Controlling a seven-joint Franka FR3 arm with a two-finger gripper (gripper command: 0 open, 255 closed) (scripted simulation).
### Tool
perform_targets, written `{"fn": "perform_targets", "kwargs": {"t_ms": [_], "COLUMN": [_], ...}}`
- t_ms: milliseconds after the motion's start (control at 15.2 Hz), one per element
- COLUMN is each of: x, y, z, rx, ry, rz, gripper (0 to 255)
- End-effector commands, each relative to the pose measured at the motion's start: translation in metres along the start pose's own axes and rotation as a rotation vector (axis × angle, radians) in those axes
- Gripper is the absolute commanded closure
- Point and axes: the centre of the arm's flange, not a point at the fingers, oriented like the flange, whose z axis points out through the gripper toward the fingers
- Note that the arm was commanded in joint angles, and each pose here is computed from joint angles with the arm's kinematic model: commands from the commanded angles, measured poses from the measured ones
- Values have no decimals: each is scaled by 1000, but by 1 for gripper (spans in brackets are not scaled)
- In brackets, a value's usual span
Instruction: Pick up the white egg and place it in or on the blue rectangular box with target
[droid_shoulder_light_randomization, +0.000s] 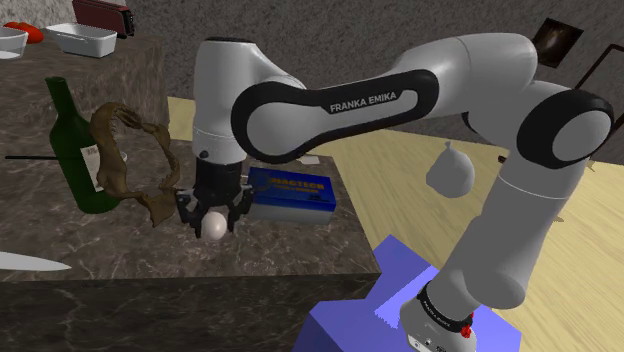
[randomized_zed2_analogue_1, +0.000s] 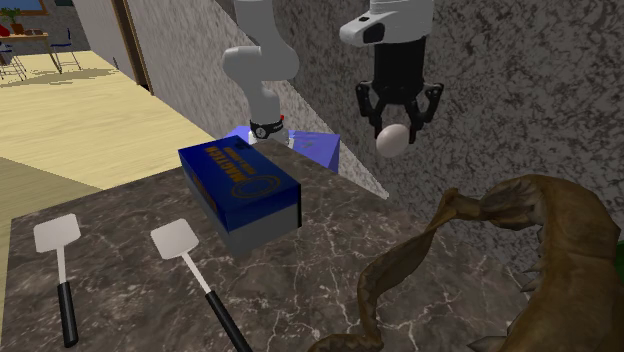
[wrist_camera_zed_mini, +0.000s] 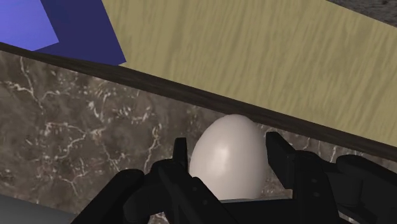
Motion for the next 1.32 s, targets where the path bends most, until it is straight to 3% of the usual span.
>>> {"fn": "perform_targets", "kwargs": {"t_ms": [0, 528, 1254], "x": [-2, -6, 62], "y": [0, -3, 123], "z": [-12, -51, -73], "rx": [0, 0, 0], "ry": [0, 0, 0], "rz": [0, 0, 0], "gripper": [255, 255, 255]}}
